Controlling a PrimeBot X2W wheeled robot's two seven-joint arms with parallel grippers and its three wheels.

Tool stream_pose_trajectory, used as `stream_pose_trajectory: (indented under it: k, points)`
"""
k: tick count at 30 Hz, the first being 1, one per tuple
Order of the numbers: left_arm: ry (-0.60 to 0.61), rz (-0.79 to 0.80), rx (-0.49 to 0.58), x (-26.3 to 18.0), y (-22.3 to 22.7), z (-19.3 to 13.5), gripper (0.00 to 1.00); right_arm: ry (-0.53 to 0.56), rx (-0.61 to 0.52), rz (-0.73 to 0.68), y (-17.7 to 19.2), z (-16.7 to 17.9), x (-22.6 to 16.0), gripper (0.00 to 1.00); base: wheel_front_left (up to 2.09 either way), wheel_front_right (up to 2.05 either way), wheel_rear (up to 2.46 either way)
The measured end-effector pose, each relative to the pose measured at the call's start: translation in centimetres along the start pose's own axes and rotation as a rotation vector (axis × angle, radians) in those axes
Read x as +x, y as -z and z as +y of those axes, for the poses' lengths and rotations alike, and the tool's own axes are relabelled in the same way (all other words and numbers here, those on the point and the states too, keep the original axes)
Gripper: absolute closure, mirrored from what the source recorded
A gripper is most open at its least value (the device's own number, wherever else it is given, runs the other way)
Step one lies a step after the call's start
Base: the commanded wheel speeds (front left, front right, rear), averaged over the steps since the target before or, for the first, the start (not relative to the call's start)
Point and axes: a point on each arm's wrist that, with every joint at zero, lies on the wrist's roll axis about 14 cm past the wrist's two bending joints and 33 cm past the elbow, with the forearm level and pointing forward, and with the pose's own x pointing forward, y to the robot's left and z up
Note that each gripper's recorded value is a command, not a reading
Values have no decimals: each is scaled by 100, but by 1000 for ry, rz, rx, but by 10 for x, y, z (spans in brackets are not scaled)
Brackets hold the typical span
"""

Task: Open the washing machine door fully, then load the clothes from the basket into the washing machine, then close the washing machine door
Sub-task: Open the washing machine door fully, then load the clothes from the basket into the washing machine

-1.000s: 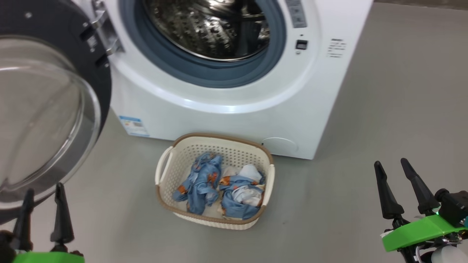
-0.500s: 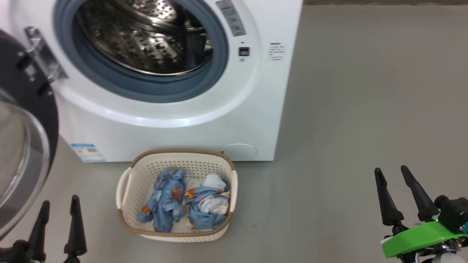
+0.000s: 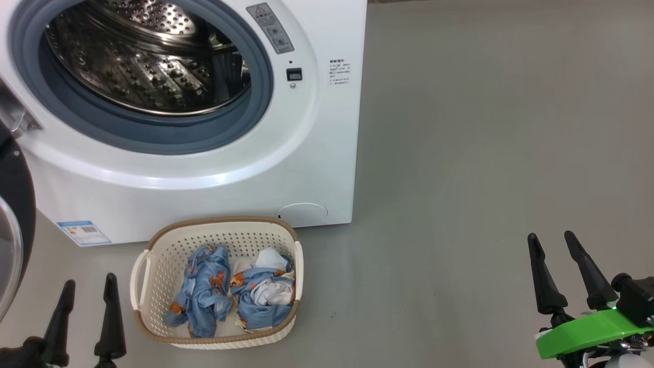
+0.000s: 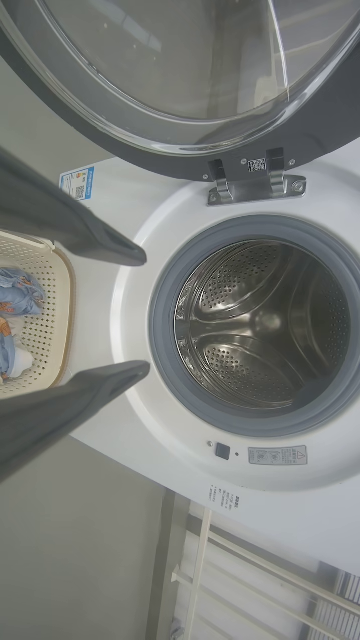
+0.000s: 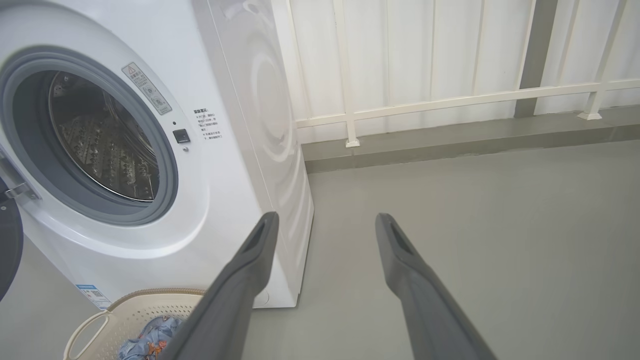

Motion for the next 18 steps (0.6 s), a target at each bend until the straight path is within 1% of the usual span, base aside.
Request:
stream_pose_trajectory:
  k: [18]
  points:
    - [1,10,-14,-1,4,-2,0,0,11,4,3,2,3,0,0,0,0]
